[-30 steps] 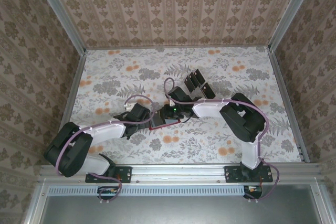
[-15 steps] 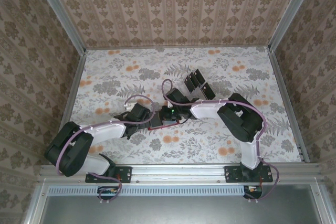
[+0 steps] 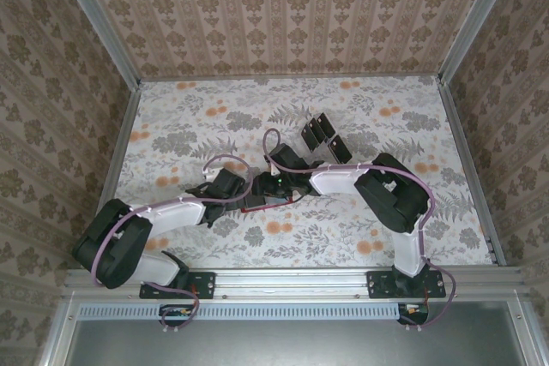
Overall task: Put the credit cards into the card holder
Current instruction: Insert the credit card into the card slot, then close the card holder at the center of the table.
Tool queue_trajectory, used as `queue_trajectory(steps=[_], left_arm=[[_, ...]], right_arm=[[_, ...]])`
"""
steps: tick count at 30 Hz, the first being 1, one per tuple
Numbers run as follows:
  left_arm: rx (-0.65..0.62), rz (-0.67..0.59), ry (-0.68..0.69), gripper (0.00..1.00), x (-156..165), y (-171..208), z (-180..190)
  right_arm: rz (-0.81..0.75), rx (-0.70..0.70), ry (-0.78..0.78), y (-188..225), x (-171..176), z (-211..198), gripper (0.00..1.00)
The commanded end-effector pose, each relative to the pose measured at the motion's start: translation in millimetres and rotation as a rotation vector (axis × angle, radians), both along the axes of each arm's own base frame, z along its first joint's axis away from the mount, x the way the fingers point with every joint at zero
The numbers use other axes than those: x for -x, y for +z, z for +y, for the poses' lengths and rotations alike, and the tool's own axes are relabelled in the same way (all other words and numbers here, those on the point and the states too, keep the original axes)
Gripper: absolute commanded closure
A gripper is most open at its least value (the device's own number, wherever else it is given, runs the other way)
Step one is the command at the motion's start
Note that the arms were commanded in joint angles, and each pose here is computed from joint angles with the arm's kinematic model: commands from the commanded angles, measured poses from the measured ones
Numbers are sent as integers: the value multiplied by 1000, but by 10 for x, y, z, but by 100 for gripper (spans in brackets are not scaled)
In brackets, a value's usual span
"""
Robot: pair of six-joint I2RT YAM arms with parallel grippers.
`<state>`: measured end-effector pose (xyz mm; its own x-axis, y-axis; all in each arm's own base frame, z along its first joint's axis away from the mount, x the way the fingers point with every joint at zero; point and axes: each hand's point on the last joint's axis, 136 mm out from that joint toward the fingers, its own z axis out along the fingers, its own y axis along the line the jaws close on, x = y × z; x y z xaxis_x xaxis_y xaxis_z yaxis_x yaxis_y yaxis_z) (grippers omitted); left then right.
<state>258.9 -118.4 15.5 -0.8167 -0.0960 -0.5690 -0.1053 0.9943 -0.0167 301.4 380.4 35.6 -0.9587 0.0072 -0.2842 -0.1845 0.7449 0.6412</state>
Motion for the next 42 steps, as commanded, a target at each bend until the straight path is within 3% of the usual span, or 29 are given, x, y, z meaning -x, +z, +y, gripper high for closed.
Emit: queue_trajectory(steps=[1,16,24,27,33,37,42], left_arm=[[1,30,-11,1,39,-52,61],[37,0,19,1,-7,138,188],[131,-30,-21,0,58,309,138],[201,-31,-49,0,100,332,41],[344,-18,-70,0,145,338,-175],[400,-16,-43,0,154,327,-227],[429,-18,-19,0,170,326,-242]], right_arm=[[3,-36,28,128,77,111,51],[7,-67,49,204,148,262,46],[-148,-43,55,821,116,33,45],[-208,64,37,902,99,-219,44],[-304,443,49,705,-9,-750,41],[-343,606,102,569,-52,-824,40],[-350,697,142,371,-91,-768,40]])
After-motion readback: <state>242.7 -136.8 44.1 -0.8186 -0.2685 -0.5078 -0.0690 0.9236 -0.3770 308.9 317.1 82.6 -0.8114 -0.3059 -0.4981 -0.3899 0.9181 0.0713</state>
